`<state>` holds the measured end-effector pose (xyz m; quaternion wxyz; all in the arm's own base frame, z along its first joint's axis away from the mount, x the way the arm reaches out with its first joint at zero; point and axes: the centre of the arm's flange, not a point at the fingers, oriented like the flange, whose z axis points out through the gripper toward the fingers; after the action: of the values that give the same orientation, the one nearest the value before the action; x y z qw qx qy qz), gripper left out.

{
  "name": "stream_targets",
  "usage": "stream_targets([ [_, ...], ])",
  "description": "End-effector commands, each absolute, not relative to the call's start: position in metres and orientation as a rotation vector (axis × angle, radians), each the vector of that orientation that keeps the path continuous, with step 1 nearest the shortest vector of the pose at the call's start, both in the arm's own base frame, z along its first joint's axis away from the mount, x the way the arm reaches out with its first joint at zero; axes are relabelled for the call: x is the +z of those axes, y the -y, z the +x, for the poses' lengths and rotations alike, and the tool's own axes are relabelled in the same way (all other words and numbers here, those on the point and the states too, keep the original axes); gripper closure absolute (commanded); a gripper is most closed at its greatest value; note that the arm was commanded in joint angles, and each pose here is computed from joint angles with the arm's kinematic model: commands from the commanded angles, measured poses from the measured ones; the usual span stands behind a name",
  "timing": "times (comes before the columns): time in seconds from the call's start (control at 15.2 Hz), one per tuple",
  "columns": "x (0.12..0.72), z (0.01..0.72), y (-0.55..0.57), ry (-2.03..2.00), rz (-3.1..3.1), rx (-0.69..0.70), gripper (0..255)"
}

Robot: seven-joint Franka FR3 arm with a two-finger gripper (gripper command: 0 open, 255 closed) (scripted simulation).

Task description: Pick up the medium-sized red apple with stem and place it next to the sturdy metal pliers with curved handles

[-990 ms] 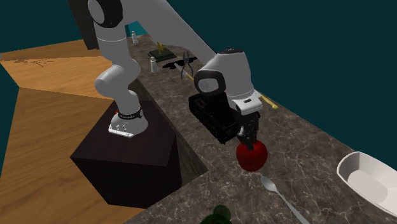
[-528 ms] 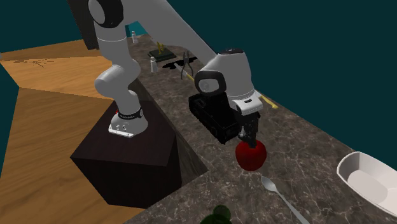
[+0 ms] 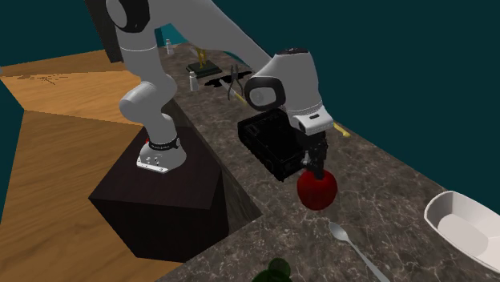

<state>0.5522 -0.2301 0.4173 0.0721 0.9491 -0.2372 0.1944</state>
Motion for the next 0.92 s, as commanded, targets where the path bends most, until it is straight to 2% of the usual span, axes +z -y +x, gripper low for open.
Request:
stream_targets([
  [0.0,0.429,0.552,0.230,0.713,2.852,0.584,255],
  [0.86,0.497,0.552,0.230,0.713,2.852,0.584,255],
])
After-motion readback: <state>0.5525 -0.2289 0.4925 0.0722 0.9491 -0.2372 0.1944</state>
